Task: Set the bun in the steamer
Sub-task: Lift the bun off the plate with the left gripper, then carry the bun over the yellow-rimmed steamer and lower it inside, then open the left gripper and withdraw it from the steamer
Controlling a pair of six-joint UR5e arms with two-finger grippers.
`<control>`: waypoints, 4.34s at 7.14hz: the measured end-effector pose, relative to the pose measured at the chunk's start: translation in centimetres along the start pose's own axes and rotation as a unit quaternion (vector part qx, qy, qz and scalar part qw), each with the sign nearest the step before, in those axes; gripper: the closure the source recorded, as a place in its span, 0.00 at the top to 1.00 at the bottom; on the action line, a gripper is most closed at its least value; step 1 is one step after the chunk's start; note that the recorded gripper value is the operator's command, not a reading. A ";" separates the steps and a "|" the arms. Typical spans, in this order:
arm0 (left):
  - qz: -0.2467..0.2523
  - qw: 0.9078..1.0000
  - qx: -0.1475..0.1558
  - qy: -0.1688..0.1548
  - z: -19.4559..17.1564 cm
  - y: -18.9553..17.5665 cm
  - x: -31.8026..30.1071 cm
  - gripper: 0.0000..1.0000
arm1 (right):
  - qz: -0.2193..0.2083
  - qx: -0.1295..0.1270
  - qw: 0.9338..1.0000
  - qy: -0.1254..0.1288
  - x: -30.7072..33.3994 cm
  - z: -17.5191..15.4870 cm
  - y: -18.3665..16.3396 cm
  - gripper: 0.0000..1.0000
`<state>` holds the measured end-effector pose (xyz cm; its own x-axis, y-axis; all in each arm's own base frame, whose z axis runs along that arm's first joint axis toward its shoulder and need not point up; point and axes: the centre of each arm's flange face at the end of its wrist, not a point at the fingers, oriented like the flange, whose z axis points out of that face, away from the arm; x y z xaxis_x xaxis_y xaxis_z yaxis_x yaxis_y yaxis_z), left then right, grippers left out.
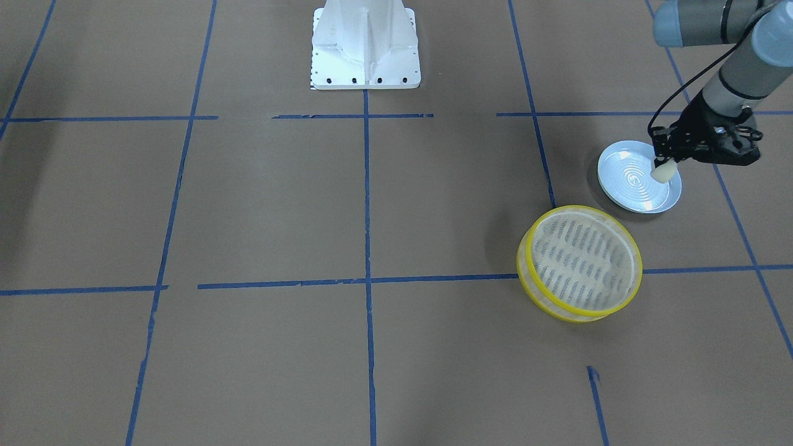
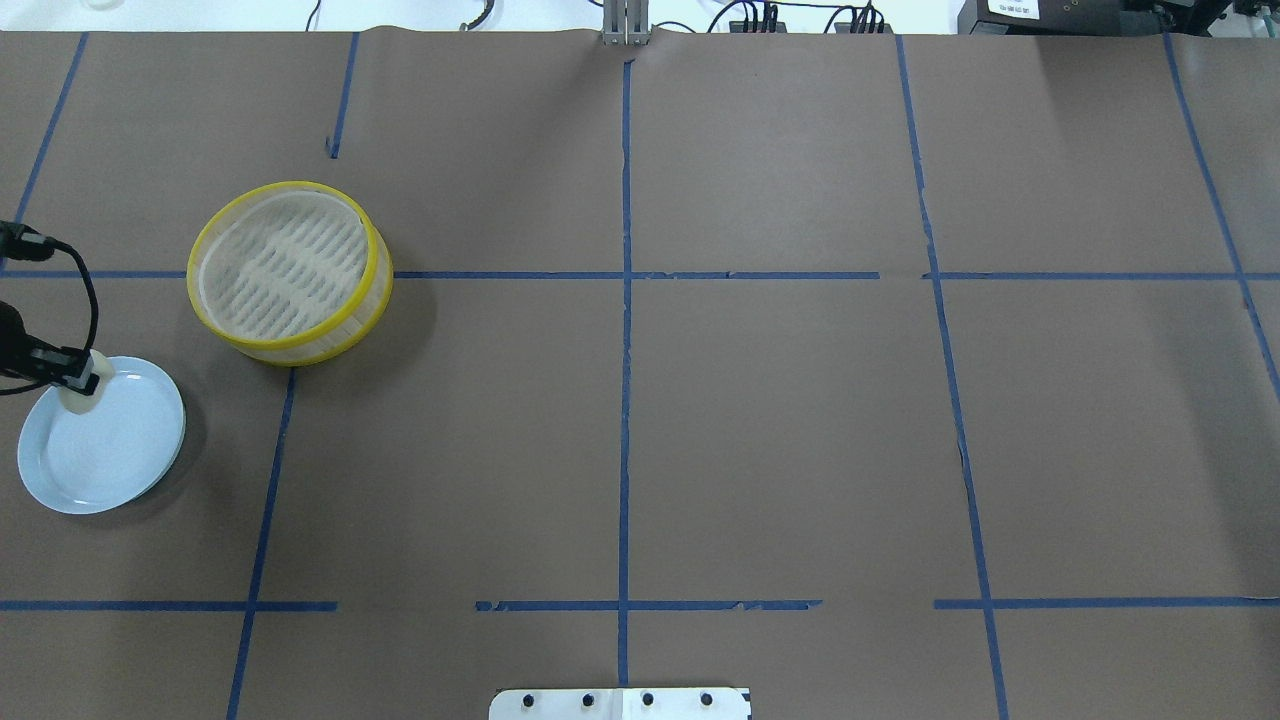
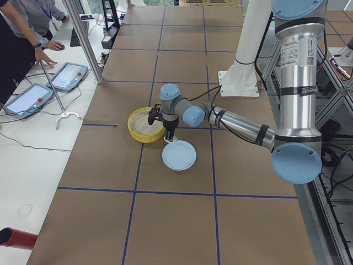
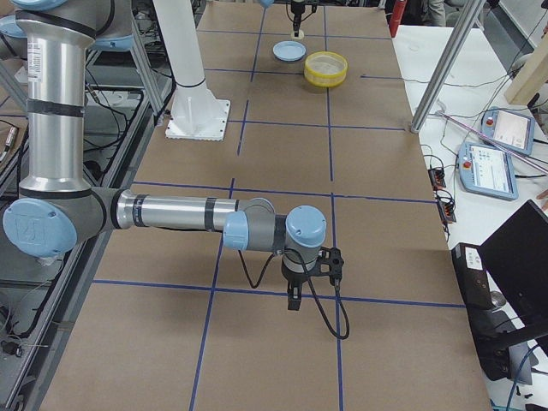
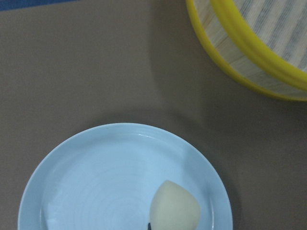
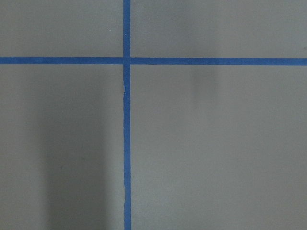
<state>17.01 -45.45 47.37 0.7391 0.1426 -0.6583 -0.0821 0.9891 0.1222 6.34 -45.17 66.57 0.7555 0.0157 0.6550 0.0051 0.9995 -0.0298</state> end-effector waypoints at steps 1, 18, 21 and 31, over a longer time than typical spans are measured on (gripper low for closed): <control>-0.005 1.000 0.001 -0.012 -3.3 -3.1 1.2 0.26 | 0.000 0.000 1.000 0.000 0.0 0.0 0.0 1.00; -0.027 0.999 -0.040 0.006 8.6 -15.7 14.8 0.62 | 0.000 0.000 1.000 0.000 0.0 0.0 0.0 1.00; -0.032 0.999 -0.035 0.007 8.5 -15.6 14.9 1.00 | 0.000 0.000 1.000 0.000 0.0 0.0 0.0 1.00; 0.046 0.997 0.064 -0.010 -8.9 -5.1 -18.8 1.00 | 0.000 0.000 1.000 0.000 0.0 0.0 0.0 1.00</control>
<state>-2.38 -52.88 52.48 0.7451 0.2302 -0.6259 -0.0642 0.9589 0.2763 6.34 -45.17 66.57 0.7555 0.0158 0.6550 0.0049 0.9995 -0.0298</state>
